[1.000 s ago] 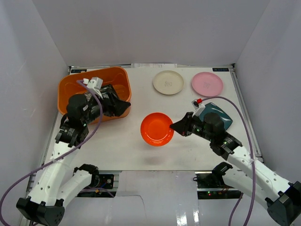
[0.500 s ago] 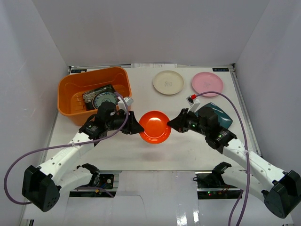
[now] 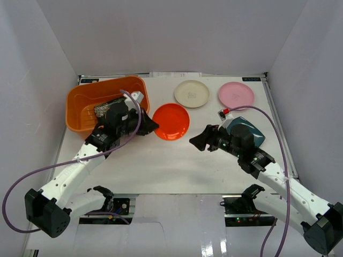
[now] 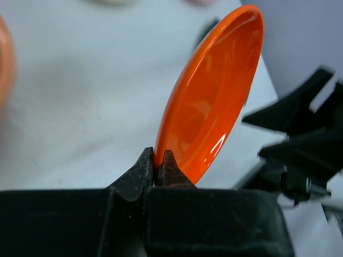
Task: Place the plates into the plastic bin on the countertop
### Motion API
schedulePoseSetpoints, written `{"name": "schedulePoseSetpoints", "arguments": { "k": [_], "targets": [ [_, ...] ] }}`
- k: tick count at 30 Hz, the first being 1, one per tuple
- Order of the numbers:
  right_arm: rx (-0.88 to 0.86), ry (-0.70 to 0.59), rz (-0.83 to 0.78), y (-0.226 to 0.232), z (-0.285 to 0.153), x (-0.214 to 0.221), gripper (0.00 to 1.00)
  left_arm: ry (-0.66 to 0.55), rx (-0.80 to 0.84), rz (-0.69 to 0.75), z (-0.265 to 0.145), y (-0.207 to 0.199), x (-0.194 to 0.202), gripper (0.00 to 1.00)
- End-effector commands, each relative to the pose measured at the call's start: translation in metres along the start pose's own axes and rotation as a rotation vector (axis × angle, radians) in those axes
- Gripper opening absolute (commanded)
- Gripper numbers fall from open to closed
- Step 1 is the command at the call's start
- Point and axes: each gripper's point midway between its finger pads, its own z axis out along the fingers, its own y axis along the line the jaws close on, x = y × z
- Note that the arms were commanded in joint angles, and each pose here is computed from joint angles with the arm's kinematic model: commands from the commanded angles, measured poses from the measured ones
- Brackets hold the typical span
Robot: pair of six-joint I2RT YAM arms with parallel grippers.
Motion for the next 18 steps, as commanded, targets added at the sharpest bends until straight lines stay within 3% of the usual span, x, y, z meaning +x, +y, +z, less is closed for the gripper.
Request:
{"name": "schedulePoseSetpoints", "arguments": {
  "k": [1, 4, 8, 13, 18],
  "targets": [
    [0.066, -0.047, -0.027, -0.014, -0.010, -0.003, 0.73, -0.283, -0.148, 0.022, -0.029, 0.013, -0.095, 0.00],
    [0.089, -0.037, -0.013, -0.024, -0.015, 0.010, 0.73, -0.426, -0.319, -0.122, -0.058, 0.083, -0.138, 0.00],
    [0.098, 0.001, 0.006, -0.035, -0.020, 0.033, 0.73, -0.530, -0.493, -0.268, -0.089, 0.162, -0.147, 0.00],
    [0.168, 0.007, 0.002, -0.056, -0.027, 0.050, 0.73, -0.515, -0.688, -0.400, -0.102, 0.241, -0.126, 0.00],
    [0.205, 0.048, 0.019, -0.072, -0.028, 0.072, 0.73, -0.450, -0.734, -0.470, -0.092, 0.279, -0.107, 0.00]
  ]
}}
